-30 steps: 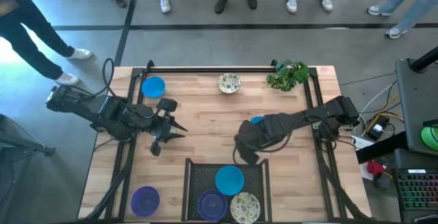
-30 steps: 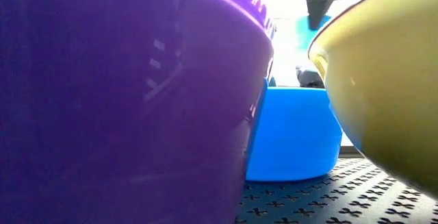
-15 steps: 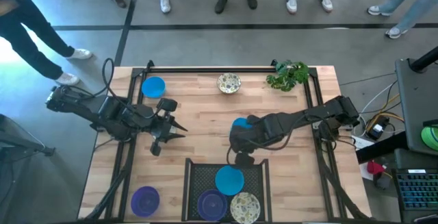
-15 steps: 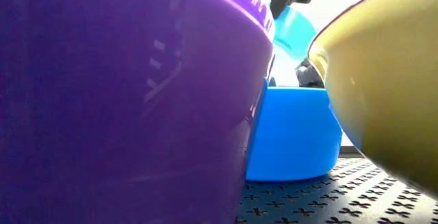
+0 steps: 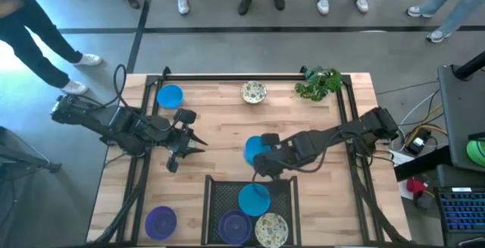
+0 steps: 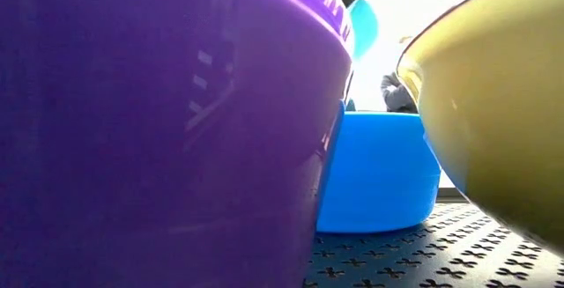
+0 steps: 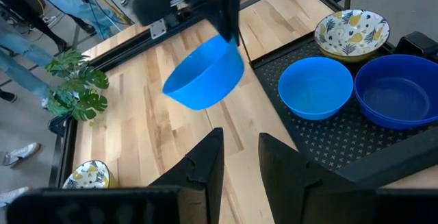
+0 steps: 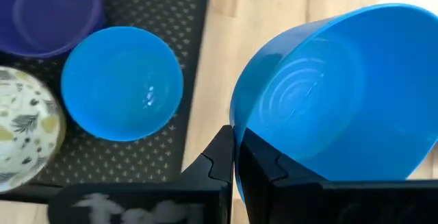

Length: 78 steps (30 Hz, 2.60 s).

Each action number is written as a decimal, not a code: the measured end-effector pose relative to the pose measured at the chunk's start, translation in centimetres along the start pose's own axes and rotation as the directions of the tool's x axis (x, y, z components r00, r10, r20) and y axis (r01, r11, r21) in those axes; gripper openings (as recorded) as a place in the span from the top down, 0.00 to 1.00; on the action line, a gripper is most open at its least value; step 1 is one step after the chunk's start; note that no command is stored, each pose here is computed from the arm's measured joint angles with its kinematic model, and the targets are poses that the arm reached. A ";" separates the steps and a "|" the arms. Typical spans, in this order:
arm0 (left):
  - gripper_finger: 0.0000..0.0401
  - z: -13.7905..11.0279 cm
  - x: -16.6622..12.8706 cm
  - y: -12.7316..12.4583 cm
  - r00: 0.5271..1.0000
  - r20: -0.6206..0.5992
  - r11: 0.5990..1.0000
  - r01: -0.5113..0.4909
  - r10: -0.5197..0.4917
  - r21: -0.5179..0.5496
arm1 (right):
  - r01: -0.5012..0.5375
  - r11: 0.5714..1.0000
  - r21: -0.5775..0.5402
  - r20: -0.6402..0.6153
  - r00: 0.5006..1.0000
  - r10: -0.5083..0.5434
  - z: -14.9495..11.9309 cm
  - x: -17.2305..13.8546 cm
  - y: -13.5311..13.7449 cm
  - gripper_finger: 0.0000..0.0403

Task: Pick & Place Mini bowls
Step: Stack the bottom blue bowl on top of the blue bowl on the shelf, then stack the bottom white patterned bowl on top of the white patterned bowl on the shelf

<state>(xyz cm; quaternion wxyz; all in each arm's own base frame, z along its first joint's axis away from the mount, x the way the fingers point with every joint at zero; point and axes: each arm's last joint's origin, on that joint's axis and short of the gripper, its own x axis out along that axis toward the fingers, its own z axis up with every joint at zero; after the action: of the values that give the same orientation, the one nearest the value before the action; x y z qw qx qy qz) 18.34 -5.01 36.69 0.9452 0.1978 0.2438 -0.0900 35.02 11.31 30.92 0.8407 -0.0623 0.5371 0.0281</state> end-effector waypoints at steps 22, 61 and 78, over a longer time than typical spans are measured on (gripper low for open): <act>0.76 0.2 -0.2 0.1 1.000 0.010 1.000 -0.003 0.003 -0.004 | -0.146 0.989 -0.030 0.138 0.979 0.148 -0.3 2.7 5.5 0.97; 0.76 0.2 -0.2 0.1 1.000 0.009 1.000 -0.003 0.003 -0.003 | -0.253 0.967 0.039 -0.007 0.967 0.254 -0.9 7.6 8.3 0.95; 0.76 0.2 -0.2 0.1 1.000 0.009 1.000 -0.003 0.003 -0.003 | -0.258 0.965 0.035 0.027 0.966 0.257 -0.1 6.8 8.3 0.77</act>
<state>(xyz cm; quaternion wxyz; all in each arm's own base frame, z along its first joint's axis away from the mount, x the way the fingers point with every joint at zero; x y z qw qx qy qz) 18.29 -4.99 36.99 0.9466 0.1965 0.2396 -0.0892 36.86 19.37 24.08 0.8369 0.0244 0.5317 0.1277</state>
